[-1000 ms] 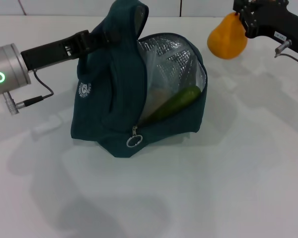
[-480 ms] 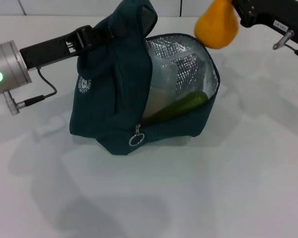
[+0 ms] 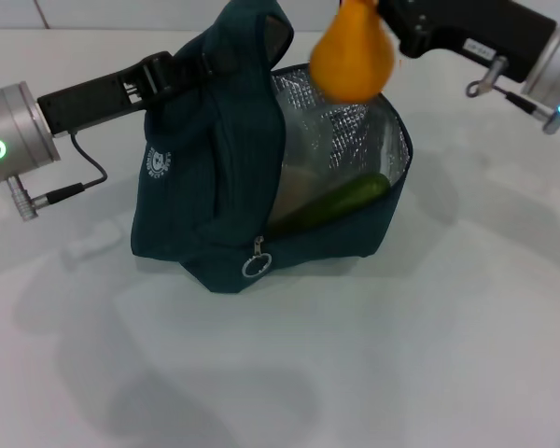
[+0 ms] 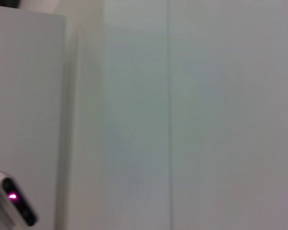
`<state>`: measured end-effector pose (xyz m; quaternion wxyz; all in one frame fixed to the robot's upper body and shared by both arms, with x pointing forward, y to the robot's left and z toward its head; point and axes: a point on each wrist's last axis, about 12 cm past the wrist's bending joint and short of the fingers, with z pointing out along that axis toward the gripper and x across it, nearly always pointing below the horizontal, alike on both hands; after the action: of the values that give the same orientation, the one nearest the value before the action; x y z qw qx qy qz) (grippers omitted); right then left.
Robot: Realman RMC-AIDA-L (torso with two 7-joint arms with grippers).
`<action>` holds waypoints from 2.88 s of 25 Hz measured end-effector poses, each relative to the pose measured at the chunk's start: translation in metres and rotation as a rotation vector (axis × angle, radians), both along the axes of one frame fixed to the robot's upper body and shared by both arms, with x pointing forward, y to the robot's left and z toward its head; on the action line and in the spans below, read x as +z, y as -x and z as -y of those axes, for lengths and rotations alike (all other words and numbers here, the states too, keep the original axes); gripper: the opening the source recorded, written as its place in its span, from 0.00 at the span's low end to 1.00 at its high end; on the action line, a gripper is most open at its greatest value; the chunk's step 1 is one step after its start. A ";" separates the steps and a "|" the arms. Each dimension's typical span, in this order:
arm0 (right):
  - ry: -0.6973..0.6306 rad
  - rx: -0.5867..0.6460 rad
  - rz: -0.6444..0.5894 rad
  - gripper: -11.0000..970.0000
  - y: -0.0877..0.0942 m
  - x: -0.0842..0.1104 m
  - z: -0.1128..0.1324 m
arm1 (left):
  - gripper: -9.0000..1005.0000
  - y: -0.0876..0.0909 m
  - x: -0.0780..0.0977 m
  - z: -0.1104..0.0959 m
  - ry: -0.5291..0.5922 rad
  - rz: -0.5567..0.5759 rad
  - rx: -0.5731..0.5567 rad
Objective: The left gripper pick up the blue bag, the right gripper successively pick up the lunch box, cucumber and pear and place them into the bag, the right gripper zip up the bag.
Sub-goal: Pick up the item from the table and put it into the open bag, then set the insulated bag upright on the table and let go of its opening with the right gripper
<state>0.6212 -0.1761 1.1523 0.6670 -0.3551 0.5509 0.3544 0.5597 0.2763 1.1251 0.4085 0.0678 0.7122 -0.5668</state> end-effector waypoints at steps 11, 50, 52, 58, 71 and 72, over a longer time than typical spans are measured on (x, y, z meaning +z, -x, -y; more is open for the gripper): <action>0.061 0.121 -0.044 0.04 0.007 -0.006 -0.030 | 0.05 0.000 -0.004 -0.001 -0.008 -0.002 0.017; 0.037 0.143 -0.115 0.32 0.012 -0.008 -0.023 | 0.05 0.007 -0.012 -0.009 -0.018 -0.022 0.047; 0.032 0.146 -0.109 0.38 0.013 -0.007 -0.023 | 0.05 0.007 -0.012 -0.009 -0.018 -0.022 0.047; -0.061 0.091 -0.063 0.56 0.011 0.005 0.002 | 0.05 0.007 -0.012 -0.010 -0.017 -0.022 0.049; -0.057 -0.219 -0.159 0.89 0.005 -0.011 0.092 | 0.05 0.008 -0.012 -0.011 -0.019 -0.023 0.052; -0.026 -0.226 -0.172 0.89 0.006 -0.016 0.094 | 0.05 0.008 -0.012 -0.011 -0.019 -0.023 0.053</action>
<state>0.6150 -0.2702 1.1362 0.6576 -0.2504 0.6378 0.3133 0.5519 0.2875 1.1130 0.4143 0.0463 0.7237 -0.5499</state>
